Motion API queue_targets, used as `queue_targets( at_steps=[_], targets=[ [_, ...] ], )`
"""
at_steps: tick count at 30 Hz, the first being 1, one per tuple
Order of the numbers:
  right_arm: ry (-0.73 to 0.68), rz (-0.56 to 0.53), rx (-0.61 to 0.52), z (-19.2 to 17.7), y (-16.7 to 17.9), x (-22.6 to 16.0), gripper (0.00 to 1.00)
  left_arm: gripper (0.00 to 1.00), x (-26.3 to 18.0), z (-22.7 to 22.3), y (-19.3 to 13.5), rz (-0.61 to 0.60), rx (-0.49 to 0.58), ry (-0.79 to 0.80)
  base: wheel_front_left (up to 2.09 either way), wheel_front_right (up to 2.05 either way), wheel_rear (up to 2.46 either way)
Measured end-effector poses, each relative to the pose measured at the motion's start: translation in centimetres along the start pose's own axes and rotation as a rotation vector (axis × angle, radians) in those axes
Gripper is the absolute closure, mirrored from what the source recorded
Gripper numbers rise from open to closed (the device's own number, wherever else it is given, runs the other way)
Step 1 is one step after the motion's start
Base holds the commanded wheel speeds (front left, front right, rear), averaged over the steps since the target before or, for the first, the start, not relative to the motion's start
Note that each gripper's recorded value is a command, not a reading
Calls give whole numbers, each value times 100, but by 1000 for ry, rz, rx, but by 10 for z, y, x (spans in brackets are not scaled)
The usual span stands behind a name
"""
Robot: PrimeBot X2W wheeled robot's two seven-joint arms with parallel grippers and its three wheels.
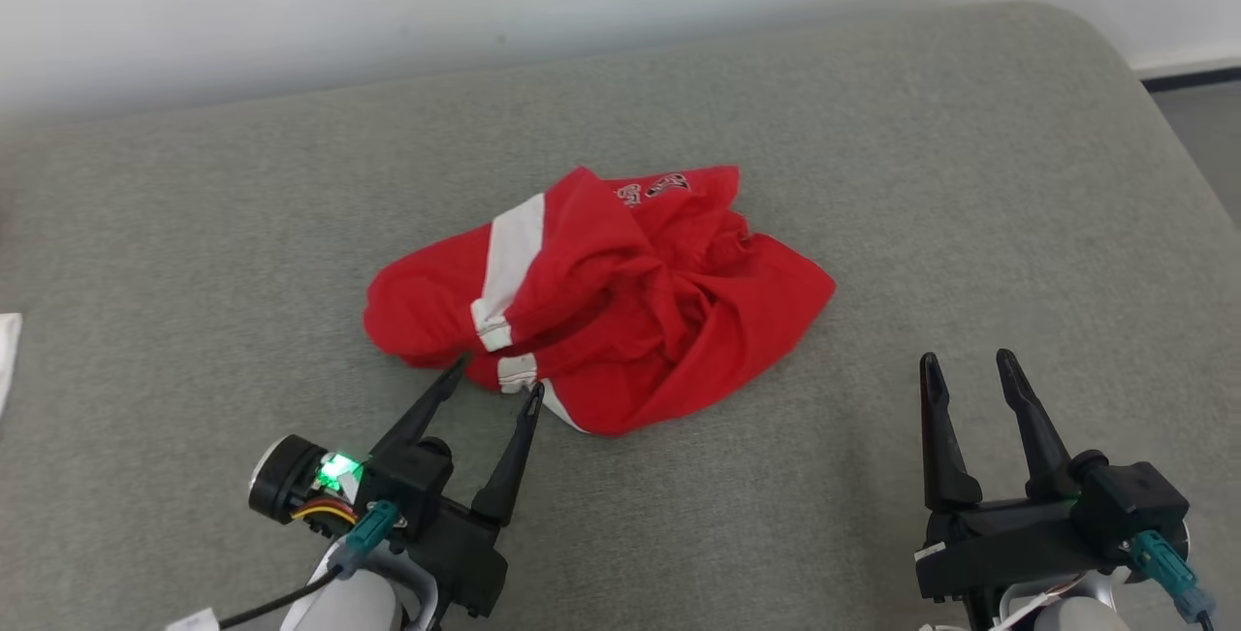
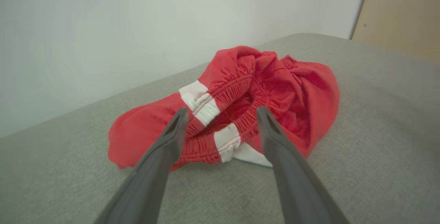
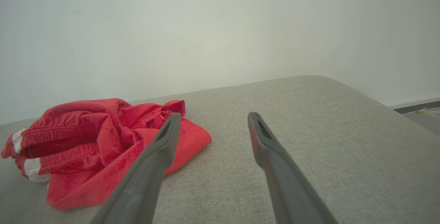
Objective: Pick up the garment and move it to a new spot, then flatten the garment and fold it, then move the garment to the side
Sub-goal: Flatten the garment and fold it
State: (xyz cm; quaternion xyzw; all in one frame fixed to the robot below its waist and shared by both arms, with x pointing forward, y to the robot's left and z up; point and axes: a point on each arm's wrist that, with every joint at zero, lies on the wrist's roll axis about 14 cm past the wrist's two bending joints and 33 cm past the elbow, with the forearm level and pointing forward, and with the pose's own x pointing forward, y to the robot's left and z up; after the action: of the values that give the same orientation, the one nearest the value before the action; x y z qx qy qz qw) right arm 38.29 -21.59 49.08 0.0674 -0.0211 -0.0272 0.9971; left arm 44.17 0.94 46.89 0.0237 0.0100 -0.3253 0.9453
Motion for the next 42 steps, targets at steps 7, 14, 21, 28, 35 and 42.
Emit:
queue_targets(
  at_steps=[7, 14, 21, 28, 35, 42],
  targets=[
    [16, -67, 0, -3, -21, -9, 0, 0, 23, -31, -14, -113, 24, 95, 0, 0, 0],
    [31, -110, -3, -7, -35, -14, 0, 0, 46, -42, -12, -163, 69, 133, 0, 0, 0],
    [32, -124, -2, -7, -39, -16, 0, 100, 48, -56, -11, -171, 62, 191, 0, 0, 0],
    [20, -101, 7, -4, -32, -12, 0, 100, 39, -51, -1, -133, 56, 194, 0, 0, 0],
    [16, -59, 21, -4, -17, -9, 0, 100, 32, -8, -11, -99, -29, 59, 0, 0, 0],
    [17, 0, 33, -7, 2, -3, 0, 100, -6, 6, -6, 27, -131, 0, 0, 0, 0]
  ],
)
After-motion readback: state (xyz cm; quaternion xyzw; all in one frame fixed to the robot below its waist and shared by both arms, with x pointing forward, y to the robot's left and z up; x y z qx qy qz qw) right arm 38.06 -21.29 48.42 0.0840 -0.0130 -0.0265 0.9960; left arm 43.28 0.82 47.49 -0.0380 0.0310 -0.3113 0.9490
